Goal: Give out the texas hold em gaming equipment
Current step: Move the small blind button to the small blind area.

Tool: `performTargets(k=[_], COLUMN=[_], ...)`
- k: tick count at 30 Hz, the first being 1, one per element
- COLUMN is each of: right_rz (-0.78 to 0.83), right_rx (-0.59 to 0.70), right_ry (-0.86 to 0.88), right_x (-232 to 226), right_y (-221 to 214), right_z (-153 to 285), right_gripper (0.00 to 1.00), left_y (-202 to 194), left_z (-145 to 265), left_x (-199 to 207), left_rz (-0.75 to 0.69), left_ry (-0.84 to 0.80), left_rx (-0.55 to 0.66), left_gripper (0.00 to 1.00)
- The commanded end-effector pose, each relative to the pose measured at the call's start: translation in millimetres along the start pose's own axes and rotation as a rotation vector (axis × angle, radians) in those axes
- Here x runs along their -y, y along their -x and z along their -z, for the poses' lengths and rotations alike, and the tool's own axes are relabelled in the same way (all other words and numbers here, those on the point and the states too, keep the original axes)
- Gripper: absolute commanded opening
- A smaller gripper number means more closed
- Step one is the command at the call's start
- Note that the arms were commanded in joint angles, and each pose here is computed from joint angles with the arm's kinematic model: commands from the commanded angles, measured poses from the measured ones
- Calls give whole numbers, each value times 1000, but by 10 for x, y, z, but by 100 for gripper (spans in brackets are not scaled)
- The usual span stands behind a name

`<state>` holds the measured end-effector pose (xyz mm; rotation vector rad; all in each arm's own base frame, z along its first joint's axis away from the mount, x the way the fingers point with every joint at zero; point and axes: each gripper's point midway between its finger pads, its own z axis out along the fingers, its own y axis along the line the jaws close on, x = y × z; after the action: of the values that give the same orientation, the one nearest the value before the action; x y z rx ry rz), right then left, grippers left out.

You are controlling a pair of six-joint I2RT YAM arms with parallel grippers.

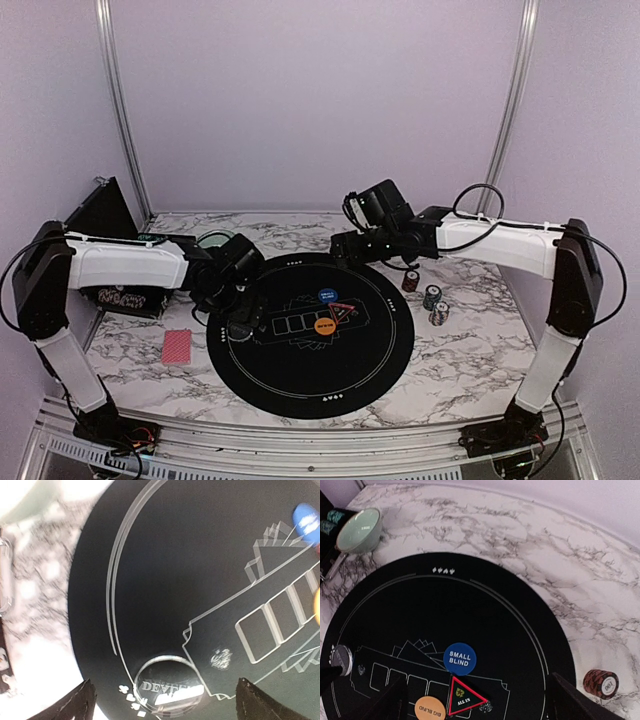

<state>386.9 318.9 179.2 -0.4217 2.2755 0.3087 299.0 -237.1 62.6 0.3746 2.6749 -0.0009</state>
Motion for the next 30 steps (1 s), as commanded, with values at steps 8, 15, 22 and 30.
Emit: performTargets(k=[8, 15, 22, 30], right_rz=[-9, -2, 9, 13], right_rx=[-305, -348, -386, -415], right_ry=[42, 6, -48, -82], right_x=[-338, -372, -327, -327], right_y=[-658, -799, -916, -1046], right_z=[-586, -868, -1046, -1158], right_gripper=[80, 75, 71, 65], left_y=[701, 761, 741, 714], left_z=[668, 851, 959, 959], left_x=[-186, -283, -366, -416], left_rz=[78, 89, 72, 67], left_ry=[-173, -214, -214, -216], left_rx=[181, 221, 237, 235], left_gripper=[99, 99, 99, 99])
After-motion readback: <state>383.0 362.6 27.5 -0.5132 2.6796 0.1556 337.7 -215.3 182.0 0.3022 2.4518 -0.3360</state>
